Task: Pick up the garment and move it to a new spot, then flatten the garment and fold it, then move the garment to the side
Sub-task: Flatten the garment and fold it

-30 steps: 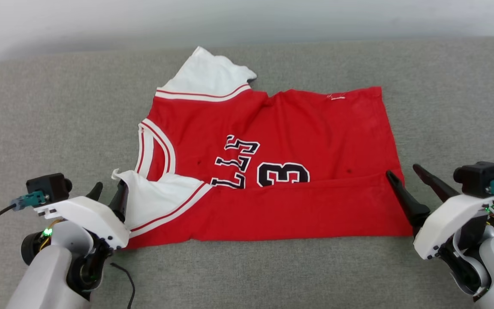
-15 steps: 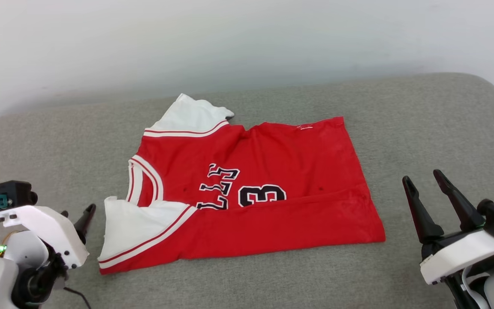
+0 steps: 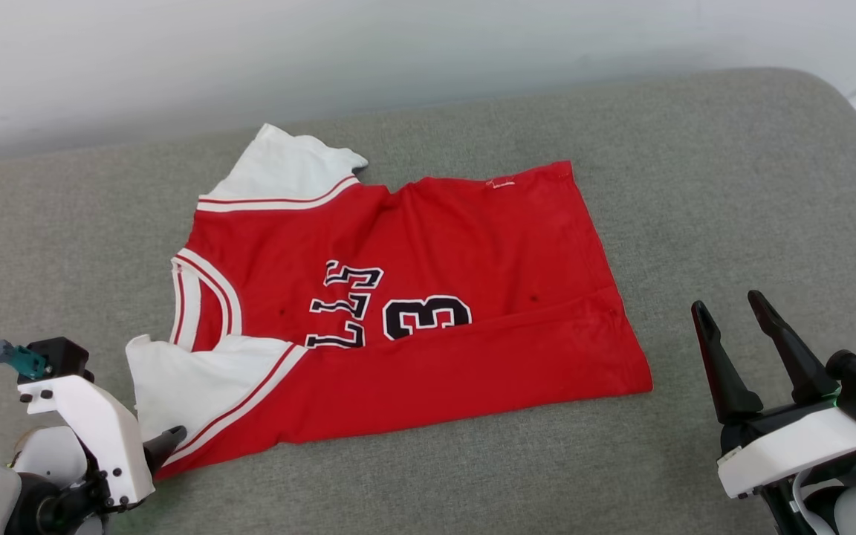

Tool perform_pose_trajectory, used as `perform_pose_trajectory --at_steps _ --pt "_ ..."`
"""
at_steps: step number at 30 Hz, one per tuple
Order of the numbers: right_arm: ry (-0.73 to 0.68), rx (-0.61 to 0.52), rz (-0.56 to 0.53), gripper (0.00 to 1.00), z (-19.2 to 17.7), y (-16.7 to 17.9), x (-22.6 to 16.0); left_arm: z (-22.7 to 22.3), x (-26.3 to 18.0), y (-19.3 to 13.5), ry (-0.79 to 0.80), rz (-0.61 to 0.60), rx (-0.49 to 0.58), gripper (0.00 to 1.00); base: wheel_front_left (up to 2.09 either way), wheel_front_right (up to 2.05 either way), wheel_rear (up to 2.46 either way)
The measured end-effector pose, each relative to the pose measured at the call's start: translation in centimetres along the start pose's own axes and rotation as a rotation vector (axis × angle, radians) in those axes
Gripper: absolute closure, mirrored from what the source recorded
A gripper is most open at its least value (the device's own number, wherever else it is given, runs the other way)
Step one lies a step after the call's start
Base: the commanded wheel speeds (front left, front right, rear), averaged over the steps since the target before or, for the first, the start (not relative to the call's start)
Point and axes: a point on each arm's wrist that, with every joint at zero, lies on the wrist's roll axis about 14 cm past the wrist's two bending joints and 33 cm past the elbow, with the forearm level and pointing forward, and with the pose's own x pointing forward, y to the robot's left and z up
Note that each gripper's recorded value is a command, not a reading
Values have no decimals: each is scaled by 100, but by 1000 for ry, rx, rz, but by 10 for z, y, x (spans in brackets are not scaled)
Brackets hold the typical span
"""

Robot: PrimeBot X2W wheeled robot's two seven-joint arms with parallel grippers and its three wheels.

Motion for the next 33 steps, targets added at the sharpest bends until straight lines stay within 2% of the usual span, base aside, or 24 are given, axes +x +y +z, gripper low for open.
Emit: perform_pose_trajectory --at_steps 6,7,8,9,19,23,29,33 --pt "45 7 -23 0 -12 -7 3 -18 20 -3 97 -34 -64 0 0 0 0" --pt "52 13 -30 0 -14 -10 2 -19 21 -5 102 -42 -72 54 0 0 0" --pt "58 17 -35 0 -15 -12 2 -19 22 -7 102 -53 -78 74 0 0 0" --pt "64 23 -40 0 -15 -14 2 -19 22 -7 98 -57 -81 100 0 0 0" --pt "198 74 -33 0 -22 -29 10 -7 15 -10 -11 -81 -61 100 0 0 0" --pt "401 100 -20 0 -50 -34 11 9 7 -13 -70 -87 -33 100 0 0 0" --pt "714 123 61 0 -94 -17 15 28 1 -20 -121 -96 14 100 0 0 0" --pt "822 146 109 0 -116 -1 25 31 5 -23 -122 -99 25 100 0 0 0"
